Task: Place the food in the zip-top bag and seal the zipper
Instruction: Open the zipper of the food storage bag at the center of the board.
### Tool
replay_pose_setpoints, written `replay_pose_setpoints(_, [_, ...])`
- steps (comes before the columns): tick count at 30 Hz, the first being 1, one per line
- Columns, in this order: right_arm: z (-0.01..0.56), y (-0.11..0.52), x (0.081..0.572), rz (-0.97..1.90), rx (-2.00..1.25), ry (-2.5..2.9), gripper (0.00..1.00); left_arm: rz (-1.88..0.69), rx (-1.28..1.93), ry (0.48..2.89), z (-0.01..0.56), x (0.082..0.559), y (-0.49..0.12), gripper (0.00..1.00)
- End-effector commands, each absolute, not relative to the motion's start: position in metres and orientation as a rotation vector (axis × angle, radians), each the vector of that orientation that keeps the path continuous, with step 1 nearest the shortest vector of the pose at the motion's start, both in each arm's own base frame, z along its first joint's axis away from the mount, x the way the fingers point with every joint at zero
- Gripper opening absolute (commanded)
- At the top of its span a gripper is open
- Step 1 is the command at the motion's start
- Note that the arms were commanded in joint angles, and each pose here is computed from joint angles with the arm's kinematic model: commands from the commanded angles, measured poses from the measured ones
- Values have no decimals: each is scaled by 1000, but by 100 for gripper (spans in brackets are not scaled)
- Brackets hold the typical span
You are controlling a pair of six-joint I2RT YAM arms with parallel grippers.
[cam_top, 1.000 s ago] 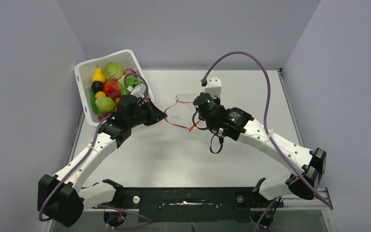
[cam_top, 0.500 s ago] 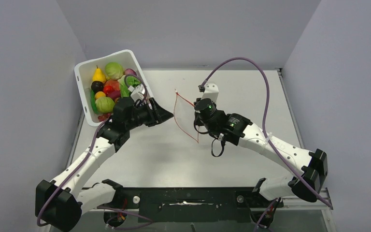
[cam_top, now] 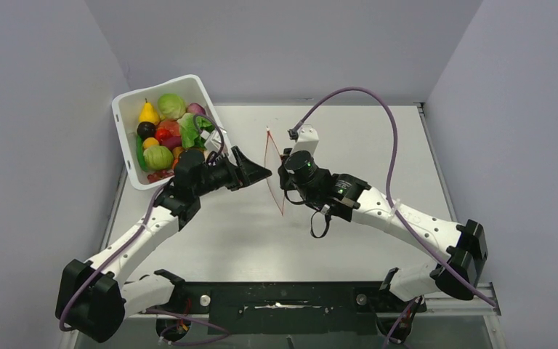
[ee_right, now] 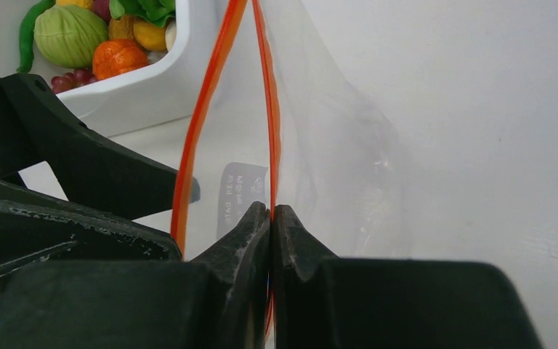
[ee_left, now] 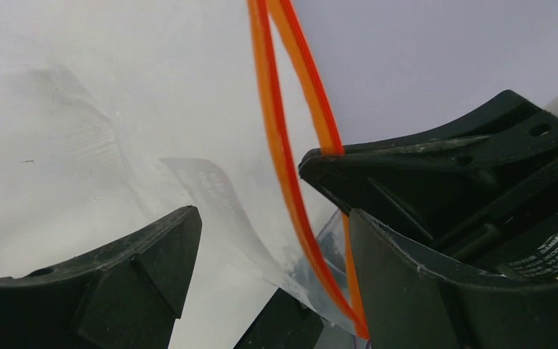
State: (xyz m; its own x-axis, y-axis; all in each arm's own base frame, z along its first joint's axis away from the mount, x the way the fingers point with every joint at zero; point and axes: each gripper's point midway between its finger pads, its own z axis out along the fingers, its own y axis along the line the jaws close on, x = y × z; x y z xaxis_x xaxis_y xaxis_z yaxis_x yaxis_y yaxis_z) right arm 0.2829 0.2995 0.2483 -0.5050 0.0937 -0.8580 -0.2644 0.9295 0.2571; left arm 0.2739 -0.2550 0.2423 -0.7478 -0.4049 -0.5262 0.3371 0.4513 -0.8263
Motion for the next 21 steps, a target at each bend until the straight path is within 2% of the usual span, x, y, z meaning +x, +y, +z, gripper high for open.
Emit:
replay_pose_setpoints(1, [272, 317, 288, 511, -90, 1988, 0, -1409, -21, 1909, 264, 279, -264, 74])
replay_pose_setpoints(5, [272, 323, 287, 517, -110, 1983, 0, -1334, -40, 1946, 251, 290, -262, 73])
replay_pose_setpoints(7, [270, 322, 288, 499, -117, 1990, 0, -1262, -59, 1973, 246, 297, -258, 66])
replay_pose_setpoints(9, [270, 314, 289, 450, -114, 1995, 0, -1140, -85, 2022, 240, 306, -249, 53])
replay_pose_setpoints(13, [282, 271, 300, 278, -27, 1988, 0, -873, -129, 2075, 240, 318, -219, 19])
replay_pose_setpoints(16, [294, 235, 303, 202, 47, 1960, 0, -771, -148, 2050, 250, 323, -204, 2])
replay_pose_setpoints(21, [301, 210, 295, 200, 89, 1932, 0, -720, -139, 2034, 264, 326, -197, 0])
